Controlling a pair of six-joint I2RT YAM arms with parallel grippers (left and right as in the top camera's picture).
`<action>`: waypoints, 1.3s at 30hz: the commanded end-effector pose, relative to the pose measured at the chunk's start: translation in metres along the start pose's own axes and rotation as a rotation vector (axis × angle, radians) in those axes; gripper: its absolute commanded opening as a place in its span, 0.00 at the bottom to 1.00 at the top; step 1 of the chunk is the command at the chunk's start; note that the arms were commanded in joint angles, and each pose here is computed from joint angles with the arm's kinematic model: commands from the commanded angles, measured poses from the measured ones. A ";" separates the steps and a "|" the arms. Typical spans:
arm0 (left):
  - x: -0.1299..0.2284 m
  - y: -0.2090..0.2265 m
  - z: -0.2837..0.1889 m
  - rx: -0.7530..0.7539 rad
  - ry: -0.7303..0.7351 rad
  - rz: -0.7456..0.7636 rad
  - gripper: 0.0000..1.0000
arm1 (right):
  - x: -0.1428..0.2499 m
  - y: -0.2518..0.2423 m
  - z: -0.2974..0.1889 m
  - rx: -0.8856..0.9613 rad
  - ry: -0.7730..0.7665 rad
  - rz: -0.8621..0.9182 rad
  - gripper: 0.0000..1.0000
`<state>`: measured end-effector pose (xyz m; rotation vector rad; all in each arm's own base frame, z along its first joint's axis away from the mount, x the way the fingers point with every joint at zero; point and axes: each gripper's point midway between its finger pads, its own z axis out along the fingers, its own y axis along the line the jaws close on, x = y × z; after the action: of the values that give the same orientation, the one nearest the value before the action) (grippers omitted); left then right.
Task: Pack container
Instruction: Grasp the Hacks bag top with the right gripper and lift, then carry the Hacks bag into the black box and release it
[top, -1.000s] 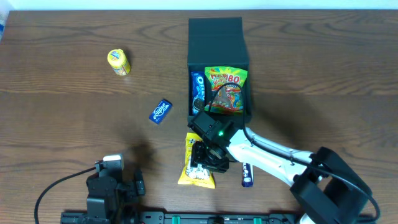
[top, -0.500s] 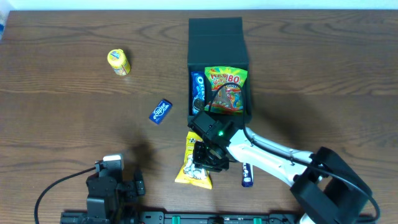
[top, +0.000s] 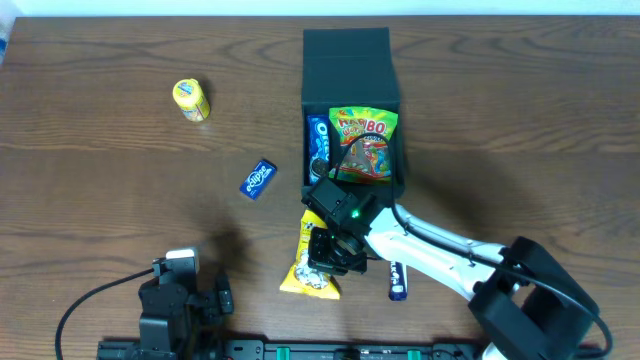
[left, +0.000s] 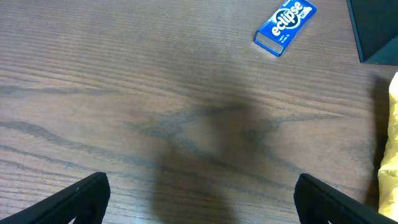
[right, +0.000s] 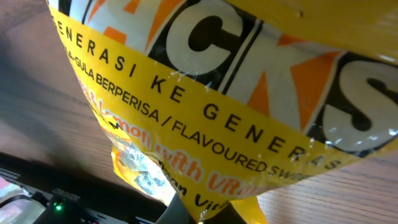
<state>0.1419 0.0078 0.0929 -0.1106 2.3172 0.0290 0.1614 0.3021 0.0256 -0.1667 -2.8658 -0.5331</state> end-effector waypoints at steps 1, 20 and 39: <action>0.019 0.003 0.006 -0.018 0.065 -0.015 0.95 | -0.004 -0.007 0.003 0.032 -0.023 0.004 0.01; 0.019 0.003 0.006 -0.018 0.065 -0.015 0.96 | 0.020 0.036 -0.105 -0.161 -0.189 -0.220 0.01; 0.019 0.003 0.006 -0.018 0.065 -0.015 0.96 | -0.066 0.036 -0.210 -0.083 -0.295 -0.510 0.01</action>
<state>0.1419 0.0078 0.0929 -0.1106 2.3172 0.0290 0.2508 0.2510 0.2114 0.3397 -3.1730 -0.7535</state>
